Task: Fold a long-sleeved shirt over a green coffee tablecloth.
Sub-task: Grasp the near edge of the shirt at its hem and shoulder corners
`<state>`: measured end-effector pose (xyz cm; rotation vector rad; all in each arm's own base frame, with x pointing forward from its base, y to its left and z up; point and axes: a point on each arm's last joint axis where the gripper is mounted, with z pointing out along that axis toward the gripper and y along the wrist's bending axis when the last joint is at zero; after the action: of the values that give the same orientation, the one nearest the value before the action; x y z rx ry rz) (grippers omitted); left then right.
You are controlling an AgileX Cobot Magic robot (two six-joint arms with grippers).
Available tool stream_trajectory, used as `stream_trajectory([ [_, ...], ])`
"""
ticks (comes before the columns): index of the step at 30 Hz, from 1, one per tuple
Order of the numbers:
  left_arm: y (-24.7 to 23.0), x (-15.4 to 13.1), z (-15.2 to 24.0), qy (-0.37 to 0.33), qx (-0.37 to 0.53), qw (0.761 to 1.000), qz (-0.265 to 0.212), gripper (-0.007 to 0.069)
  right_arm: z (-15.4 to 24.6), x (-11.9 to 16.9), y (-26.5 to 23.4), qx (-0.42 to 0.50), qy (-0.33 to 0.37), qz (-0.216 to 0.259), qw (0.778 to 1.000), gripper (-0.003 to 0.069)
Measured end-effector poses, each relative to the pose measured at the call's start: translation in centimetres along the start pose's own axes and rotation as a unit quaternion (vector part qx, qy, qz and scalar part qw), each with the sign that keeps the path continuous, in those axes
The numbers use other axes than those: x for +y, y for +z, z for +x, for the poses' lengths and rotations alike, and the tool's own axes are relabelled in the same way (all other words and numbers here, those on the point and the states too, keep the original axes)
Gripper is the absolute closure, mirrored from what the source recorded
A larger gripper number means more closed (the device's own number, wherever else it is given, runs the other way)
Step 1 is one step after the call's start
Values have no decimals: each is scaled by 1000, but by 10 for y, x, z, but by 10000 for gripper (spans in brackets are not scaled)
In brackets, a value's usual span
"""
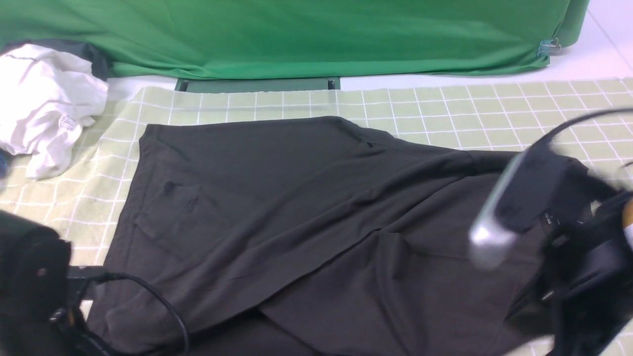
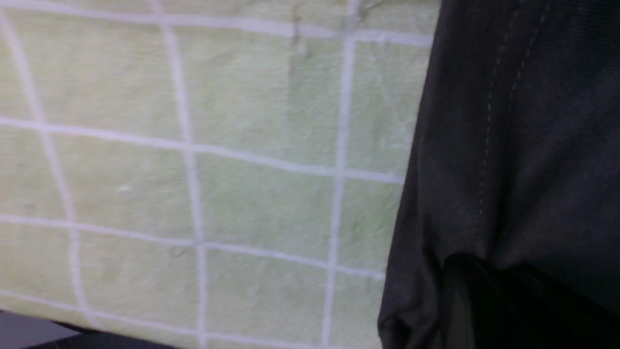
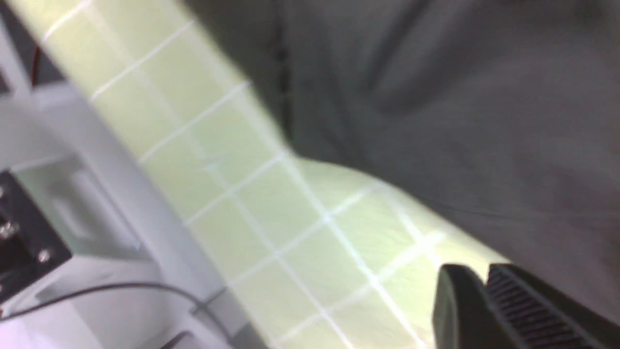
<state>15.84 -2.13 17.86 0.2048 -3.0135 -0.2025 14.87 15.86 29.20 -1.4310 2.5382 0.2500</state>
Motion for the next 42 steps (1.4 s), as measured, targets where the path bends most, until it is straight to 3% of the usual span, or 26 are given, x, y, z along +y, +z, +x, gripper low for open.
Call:
stream_trajectory([
  [4,-13,6,8,-1,-36,999,4,609,-9,18,41,33,-22,-19,999,456],
  [9,-17,7,12,-3,-44,999,7,609,-21,36,83,53,-39,-27,997,214],
  [12,-17,7,11,-3,-47,999,8,609,-26,41,101,57,-46,-27,997,167],
  [18,-17,7,11,-3,-49,999,9,609,-28,39,129,94,-40,-21,995,156],
  [22,-17,7,11,-3,-48,999,9,609,-30,37,145,102,-37,-17,994,245],
  [25,-17,7,11,-3,-49,999,9,609,-31,36,148,98,-37,-11,994,454],
  [26,-17,7,11,-3,-49,999,9,609,-31,36,148,98,-38,-11,994,468],
  [27,-17,7,11,-3,-49,999,9,609,-31,35,148,99,-40,-7,994,559],
  [29,-17,7,11,-4,-48,999,10,609,-30,34,148,104,-37,-1,994,622],
  [42,-19,8,17,-7,-13,1000,5,609,-2,50,107,136,-51,3,989,641],
])
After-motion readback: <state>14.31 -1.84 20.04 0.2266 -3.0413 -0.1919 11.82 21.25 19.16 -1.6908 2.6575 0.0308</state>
